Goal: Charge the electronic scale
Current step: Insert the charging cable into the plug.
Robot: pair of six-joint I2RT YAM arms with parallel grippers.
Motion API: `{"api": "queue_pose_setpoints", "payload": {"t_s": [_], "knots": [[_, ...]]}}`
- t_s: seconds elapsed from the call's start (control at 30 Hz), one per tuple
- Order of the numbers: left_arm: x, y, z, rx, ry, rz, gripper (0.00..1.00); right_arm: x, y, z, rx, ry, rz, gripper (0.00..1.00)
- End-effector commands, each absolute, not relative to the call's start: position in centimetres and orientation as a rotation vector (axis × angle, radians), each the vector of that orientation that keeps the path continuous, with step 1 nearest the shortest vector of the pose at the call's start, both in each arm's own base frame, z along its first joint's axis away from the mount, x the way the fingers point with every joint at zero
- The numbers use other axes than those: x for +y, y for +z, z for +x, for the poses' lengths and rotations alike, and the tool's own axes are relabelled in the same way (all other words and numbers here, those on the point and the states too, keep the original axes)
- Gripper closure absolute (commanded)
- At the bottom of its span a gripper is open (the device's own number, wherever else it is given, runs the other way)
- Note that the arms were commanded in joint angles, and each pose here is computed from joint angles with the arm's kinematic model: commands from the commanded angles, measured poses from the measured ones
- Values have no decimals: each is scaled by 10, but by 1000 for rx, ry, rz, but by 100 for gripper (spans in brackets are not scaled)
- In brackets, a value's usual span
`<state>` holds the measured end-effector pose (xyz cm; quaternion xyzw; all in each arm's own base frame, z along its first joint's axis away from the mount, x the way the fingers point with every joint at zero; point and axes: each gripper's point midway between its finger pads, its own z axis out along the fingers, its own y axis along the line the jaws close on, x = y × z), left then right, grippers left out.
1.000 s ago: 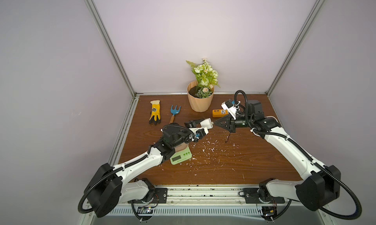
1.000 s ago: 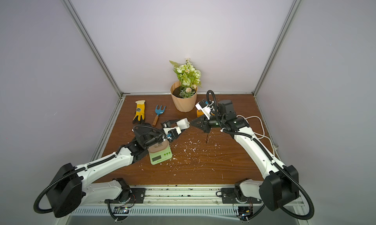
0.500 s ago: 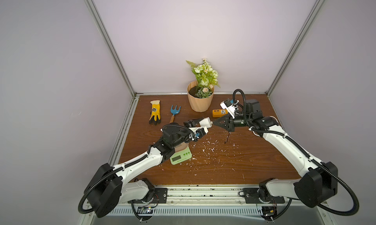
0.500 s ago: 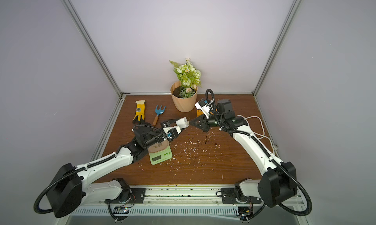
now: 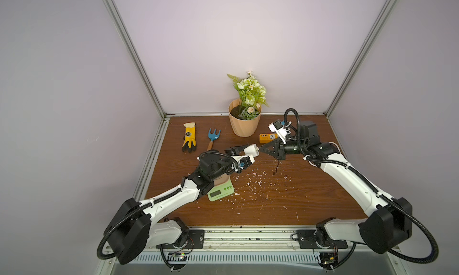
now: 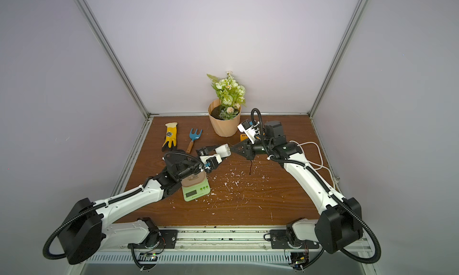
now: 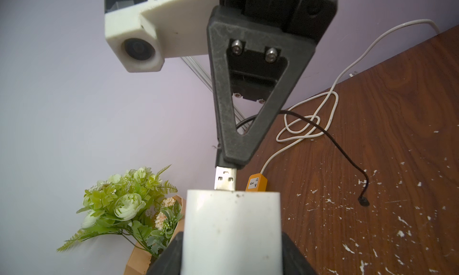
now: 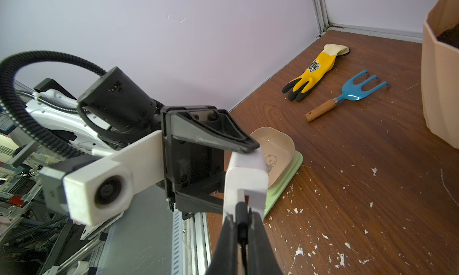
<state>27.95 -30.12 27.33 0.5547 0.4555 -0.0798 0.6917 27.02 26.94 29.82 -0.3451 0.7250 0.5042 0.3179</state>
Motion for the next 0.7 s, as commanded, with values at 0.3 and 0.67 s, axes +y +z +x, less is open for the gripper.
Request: {"api": "queue_pose_setpoints", "payload": {"t_s": [0.3,0.67], "knots": [[-306,309,279,921,-171,1206,62,267,294,274,1927,1264,-891,100],[-303,316,287,933,-138,1169,62,266,290,270,1955,1286,-875,100]]}}
